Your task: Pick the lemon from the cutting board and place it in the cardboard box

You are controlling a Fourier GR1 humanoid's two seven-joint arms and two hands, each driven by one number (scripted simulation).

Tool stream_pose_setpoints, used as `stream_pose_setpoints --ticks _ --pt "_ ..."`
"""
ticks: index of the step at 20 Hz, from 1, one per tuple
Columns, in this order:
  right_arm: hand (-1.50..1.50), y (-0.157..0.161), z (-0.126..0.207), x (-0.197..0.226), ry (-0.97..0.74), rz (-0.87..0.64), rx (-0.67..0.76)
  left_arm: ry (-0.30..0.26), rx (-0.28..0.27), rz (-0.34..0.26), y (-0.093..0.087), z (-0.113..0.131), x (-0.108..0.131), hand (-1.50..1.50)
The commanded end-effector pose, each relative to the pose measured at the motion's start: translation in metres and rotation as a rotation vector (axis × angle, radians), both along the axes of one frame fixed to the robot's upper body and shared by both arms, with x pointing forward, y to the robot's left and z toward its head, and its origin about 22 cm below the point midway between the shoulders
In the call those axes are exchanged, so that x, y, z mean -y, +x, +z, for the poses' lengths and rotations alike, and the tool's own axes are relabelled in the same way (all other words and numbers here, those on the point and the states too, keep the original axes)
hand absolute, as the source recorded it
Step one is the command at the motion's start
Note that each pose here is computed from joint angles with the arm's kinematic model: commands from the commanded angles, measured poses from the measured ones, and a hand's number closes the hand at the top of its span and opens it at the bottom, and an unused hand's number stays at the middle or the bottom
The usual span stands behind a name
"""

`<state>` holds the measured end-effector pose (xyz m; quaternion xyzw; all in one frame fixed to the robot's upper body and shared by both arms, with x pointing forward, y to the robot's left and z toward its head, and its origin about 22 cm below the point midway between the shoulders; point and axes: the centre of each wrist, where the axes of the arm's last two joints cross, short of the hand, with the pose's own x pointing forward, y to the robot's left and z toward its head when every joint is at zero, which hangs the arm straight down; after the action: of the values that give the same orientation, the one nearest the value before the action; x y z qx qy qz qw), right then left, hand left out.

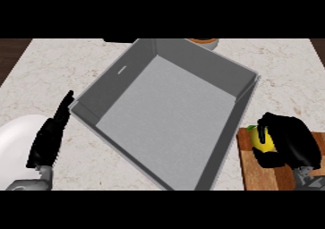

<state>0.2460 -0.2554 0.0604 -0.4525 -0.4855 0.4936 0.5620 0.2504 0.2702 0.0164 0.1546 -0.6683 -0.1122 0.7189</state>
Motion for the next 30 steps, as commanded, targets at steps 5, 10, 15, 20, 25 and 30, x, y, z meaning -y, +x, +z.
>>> stream_pose_setpoints --ticks 5,10,15,20,25,30 --pt "1.5 0.075 0.059 0.056 0.139 0.312 0.113 0.019 -0.006 0.034 -0.013 -0.006 -0.013 0.0" --pt "1.5 0.081 0.079 0.02 0.491 0.524 0.237 0.001 -0.016 0.035 -0.009 -0.004 -0.015 0.0" --pt "1.5 0.096 0.104 -0.012 0.596 0.65 0.221 0.001 -0.025 0.046 0.005 -0.005 0.002 0.0" --pt "1.5 0.099 0.145 -0.036 0.637 0.691 0.225 -0.004 -0.018 0.051 -0.02 -0.004 -0.037 0.0" --pt "1.5 0.109 0.141 -0.087 0.626 0.679 0.202 -0.005 -0.018 0.061 0.002 -0.007 -0.021 0.0" --pt "1.5 0.114 0.157 -0.152 0.589 0.658 0.176 -0.002 -0.027 0.054 -0.006 -0.004 -0.029 0.0"
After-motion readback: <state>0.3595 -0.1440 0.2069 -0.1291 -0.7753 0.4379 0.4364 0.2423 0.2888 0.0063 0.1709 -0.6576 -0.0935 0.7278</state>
